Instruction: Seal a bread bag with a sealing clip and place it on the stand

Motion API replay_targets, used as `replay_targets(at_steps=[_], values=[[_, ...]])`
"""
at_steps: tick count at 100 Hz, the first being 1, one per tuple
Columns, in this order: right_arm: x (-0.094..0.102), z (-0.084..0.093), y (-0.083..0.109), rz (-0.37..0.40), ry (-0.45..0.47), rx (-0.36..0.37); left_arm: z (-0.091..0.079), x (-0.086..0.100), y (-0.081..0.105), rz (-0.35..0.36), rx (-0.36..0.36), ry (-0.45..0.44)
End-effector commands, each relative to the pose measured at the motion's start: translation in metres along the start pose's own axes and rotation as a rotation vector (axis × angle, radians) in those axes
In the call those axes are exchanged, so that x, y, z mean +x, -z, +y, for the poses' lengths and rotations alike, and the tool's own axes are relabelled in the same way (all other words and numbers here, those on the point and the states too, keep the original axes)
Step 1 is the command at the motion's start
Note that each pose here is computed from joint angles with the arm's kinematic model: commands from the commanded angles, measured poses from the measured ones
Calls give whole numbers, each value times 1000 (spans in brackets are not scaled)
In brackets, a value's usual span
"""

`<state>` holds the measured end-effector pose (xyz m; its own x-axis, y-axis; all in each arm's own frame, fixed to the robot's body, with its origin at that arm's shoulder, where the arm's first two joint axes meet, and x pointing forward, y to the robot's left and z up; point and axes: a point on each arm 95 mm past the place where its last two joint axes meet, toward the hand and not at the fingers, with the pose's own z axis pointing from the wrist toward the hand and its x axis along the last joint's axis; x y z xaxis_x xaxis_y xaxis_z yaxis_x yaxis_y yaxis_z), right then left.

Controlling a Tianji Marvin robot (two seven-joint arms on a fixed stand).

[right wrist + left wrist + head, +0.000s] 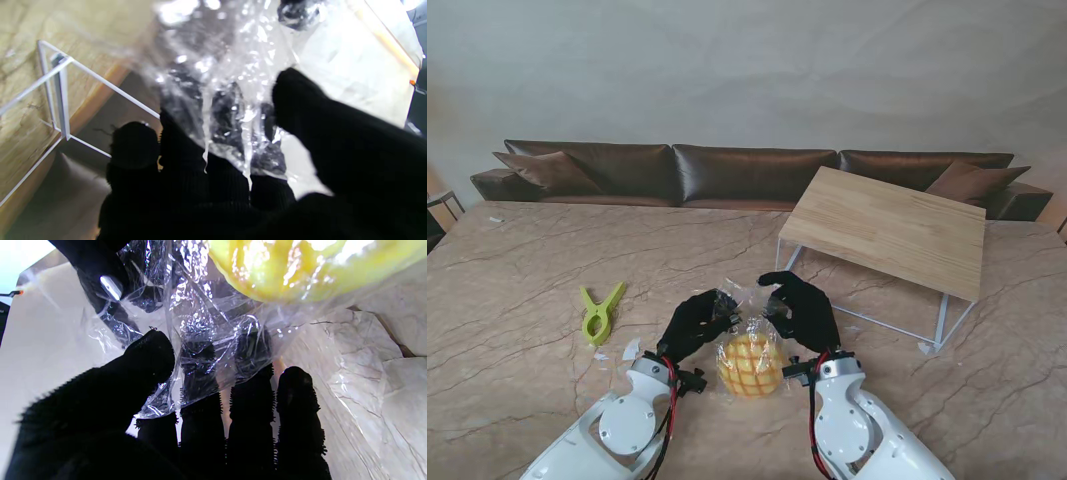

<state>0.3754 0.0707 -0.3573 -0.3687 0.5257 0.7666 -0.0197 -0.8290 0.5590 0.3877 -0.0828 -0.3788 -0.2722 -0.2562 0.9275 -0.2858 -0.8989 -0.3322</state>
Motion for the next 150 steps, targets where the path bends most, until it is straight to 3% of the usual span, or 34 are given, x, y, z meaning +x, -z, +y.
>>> replay_targets(at_steps=[1, 16, 28, 40, 57, 67, 86, 105, 122, 136, 150], values=[[-4, 5, 9, -16, 31, 43, 1, -2, 1, -2, 1, 16], [-14, 18, 19, -34, 91, 181, -1, -2, 2, 2, 19, 36], [-19, 22, 22, -46, 49, 253, -1, -1, 3, 6, 24, 45], [-19, 17, 19, -60, -6, 239, -1, -2, 4, 19, 7, 59], [-17, 2, 7, -88, -234, 177, -2, -2, 6, 36, -9, 82], [-15, -1, 1, -84, -302, 151, -6, -2, 7, 44, -4, 83], [-13, -4, -5, -61, -356, 115, -14, -3, 6, 51, -43, 76], [-13, -5, -6, -25, -363, 142, -18, -6, 5, 28, -107, 83], [-15, -4, -5, -35, -400, 151, -20, -5, 4, 46, -124, 130], [-19, -2, -3, -54, -404, 154, -23, -3, 2, 75, -119, 110], [-22, 2, 0, -66, -358, 184, -25, 0, -1, 96, -115, 24]])
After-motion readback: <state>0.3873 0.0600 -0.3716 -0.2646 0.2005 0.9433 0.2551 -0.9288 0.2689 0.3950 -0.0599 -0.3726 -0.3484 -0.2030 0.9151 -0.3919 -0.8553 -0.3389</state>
